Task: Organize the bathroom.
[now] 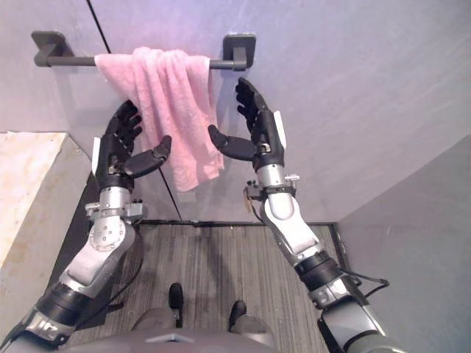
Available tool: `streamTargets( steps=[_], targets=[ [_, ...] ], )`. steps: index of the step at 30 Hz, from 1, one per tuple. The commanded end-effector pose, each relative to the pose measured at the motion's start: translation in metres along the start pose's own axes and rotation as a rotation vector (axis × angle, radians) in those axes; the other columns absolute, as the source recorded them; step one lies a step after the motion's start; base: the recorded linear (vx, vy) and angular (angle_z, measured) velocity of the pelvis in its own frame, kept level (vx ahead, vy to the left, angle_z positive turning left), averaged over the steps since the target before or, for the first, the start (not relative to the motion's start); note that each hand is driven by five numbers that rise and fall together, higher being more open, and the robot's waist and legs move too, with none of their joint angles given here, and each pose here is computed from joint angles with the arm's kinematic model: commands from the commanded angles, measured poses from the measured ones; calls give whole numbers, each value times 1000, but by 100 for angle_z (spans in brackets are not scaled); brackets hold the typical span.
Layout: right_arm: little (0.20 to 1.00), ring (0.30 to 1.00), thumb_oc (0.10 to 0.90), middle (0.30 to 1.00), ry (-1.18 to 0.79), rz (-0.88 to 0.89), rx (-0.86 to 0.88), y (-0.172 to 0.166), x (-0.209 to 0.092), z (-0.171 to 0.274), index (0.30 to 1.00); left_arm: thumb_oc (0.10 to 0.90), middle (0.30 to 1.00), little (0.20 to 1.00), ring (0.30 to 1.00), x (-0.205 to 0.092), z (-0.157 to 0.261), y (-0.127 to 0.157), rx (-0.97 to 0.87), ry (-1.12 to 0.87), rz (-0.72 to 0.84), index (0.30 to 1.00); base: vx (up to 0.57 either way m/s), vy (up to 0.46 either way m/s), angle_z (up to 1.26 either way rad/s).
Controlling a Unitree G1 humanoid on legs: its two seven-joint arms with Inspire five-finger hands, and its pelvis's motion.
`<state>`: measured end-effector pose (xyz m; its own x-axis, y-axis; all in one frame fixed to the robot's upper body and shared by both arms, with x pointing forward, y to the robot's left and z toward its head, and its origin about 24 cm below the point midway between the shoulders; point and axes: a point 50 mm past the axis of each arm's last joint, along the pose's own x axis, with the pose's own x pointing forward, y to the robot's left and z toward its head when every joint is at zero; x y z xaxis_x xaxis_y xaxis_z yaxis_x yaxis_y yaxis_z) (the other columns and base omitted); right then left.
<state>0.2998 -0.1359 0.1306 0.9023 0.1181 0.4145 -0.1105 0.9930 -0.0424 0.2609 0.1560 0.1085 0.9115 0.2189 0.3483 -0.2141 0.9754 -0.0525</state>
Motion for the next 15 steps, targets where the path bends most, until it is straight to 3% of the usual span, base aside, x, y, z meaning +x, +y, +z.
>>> streamTargets(
  steps=[1, 2, 3, 4, 5, 6, 7, 15],
  targets=[
    [900, 900, 800, 900, -218, 59, 56, 11, 33, 44, 900, 800, 900, 900, 900, 9, 28, 9, 11, -208, 43, 900, 13, 10, 11],
    [900, 900, 800, 900, -218, 52, 51, 10, 33, 44, 900, 800, 900, 900, 900, 10, 28, 12, 15, -203, 54, 900, 14, 15, 8],
    [719, 719, 679, 719, -217, 43, 49, 8, 34, 45, 719, 800, 900, 900, 900, 11, 28, 16, 24, -203, 65, 900, 13, 17, 5],
    [719, 719, 679, 719, -217, 40, 48, 8, 34, 45, 719, 800, 900, 900, 900, 11, 28, 16, 27, -203, 67, 900, 13, 25, 5],
    [573, 573, 582, 573, -218, 29, 44, 5, 34, 46, 573, 800, 900, 900, 900, 12, 28, 19, 32, -203, 74, 900, 11, 27, 5],
    [495, 495, 530, 495, -219, 23, 44, 4, 35, 46, 495, 800, 900, 900, 900, 12, 28, 20, 39, -206, 80, 900, 22, 49, 8],
    [300, 300, 400, 300, -222, 16, 38, 2, 34, 47, 300, 800, 900, 900, 900, 13, 29, 22, 54, -223, 87, 900, 21, 43, 8],
    [300, 300, 400, 300, -219, 14, 19, -2, 32, 45, 300, 800, 900, 900, 900, 23, 35, 25, 50, -252, 74, 900, 34, 43, 9]
  ],
)
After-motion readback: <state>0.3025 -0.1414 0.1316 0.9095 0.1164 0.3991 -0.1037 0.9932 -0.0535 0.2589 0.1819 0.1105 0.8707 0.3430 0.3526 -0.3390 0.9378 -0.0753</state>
